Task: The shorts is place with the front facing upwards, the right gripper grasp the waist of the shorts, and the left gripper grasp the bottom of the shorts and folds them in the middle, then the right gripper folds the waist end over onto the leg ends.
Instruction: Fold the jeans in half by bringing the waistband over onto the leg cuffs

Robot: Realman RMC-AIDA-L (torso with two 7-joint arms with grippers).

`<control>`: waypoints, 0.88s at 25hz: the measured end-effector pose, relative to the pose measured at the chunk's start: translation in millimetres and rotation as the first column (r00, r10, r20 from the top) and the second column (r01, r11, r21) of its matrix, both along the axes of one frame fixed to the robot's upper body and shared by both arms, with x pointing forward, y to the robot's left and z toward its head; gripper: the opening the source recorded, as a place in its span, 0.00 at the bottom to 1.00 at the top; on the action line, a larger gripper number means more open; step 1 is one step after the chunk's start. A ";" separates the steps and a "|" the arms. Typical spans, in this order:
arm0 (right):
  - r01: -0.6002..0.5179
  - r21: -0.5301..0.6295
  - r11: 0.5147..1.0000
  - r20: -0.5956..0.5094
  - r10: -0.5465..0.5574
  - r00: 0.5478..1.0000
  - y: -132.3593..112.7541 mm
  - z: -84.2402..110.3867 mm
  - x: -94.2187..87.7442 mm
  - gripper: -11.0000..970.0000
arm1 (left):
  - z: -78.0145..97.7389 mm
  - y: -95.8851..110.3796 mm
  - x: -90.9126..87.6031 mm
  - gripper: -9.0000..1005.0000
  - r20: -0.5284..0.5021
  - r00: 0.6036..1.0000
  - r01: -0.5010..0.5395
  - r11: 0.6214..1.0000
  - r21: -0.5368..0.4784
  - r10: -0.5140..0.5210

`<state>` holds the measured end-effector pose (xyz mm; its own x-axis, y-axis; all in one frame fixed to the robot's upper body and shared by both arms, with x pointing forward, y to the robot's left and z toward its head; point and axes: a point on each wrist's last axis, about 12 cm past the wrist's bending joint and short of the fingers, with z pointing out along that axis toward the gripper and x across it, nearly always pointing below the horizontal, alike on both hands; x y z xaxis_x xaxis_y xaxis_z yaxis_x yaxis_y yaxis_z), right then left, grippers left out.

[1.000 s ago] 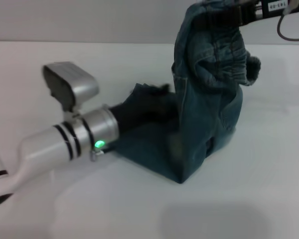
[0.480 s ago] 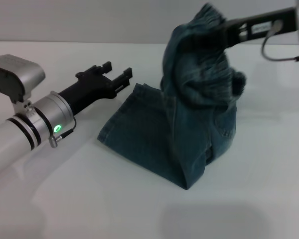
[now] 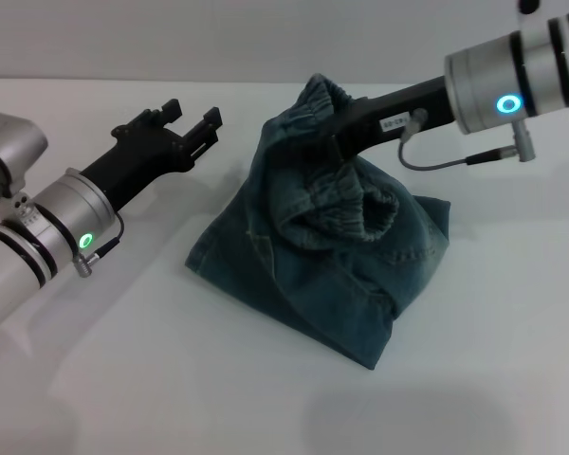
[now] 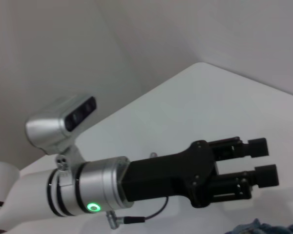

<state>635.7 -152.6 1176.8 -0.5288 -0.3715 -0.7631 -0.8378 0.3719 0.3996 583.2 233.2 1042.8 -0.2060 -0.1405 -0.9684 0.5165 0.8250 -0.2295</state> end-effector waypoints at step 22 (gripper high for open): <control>-0.086 -0.177 0.980 0.098 0.104 0.990 32.7 34.0 11.2 0.66 | -5.4 11.4 -8.3 0.65 0.011 0.999 -0.035 0.999 0.013 0.035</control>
<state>646.9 -119.9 1210.8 -0.4038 -0.5465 -0.7337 -0.9071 0.3437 0.2432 574.9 244.6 1037.3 -0.1906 -0.1346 -0.9724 0.4896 0.8456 -0.2130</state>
